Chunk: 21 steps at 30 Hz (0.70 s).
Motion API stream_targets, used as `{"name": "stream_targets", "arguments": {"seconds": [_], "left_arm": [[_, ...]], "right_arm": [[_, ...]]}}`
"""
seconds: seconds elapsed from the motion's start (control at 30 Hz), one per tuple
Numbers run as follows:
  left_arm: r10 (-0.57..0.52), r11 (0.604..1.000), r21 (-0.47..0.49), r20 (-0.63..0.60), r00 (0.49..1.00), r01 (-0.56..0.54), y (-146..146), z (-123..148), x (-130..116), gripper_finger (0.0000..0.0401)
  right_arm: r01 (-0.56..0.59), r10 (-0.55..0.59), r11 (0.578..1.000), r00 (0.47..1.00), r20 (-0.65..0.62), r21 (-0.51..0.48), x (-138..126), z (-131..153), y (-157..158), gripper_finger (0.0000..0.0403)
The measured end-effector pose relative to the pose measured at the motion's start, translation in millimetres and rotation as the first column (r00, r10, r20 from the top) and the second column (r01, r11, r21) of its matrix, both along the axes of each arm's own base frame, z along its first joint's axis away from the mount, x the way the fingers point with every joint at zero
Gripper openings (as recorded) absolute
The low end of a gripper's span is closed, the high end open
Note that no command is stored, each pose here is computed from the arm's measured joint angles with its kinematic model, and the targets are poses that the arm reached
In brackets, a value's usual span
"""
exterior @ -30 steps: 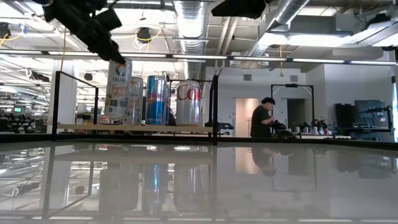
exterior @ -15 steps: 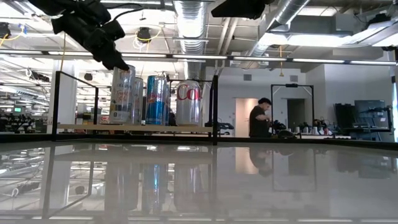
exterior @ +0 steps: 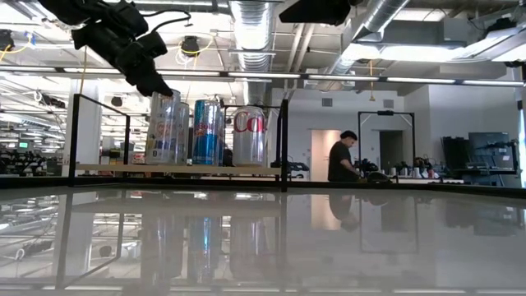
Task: Place canned beverage on shelf
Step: Put the orange soda can on the shelf, then put the right red soda can on the shelf
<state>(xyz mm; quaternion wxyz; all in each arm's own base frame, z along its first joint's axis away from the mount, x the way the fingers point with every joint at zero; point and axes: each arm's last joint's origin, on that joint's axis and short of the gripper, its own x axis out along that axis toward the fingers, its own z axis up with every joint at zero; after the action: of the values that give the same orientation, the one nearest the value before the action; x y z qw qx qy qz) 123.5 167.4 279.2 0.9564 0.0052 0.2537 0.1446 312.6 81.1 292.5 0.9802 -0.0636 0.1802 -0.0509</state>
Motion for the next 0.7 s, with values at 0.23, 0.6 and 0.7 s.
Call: {"name": "stream_targets", "arguments": {"seconds": [0.23,0.6,0.7], "left_arm": [[0.007,1.000,-0.005,0.010,1.000,-0.007,0.4,1.1,0.2,0.0284],[0.017,1.000,-0.010,0.022,1.000,-0.016,0.1,2.4,0.1,0.0288],[0.022,1.000,0.006,0.042,0.999,-0.022,0.0,5.6,0.0,0.0289]], "right_arm": [[0.004,-0.004,1.000,1.000,0.001,0.010,0.0,0.0,-0.2,0.0361],[0.010,-0.010,1.000,1.000,-0.014,0.019,-0.6,-1.6,-0.4,0.0361],[0.010,-0.010,1.000,1.000,-0.018,0.018,-0.7,-2.0,-0.5,0.0361]]}}
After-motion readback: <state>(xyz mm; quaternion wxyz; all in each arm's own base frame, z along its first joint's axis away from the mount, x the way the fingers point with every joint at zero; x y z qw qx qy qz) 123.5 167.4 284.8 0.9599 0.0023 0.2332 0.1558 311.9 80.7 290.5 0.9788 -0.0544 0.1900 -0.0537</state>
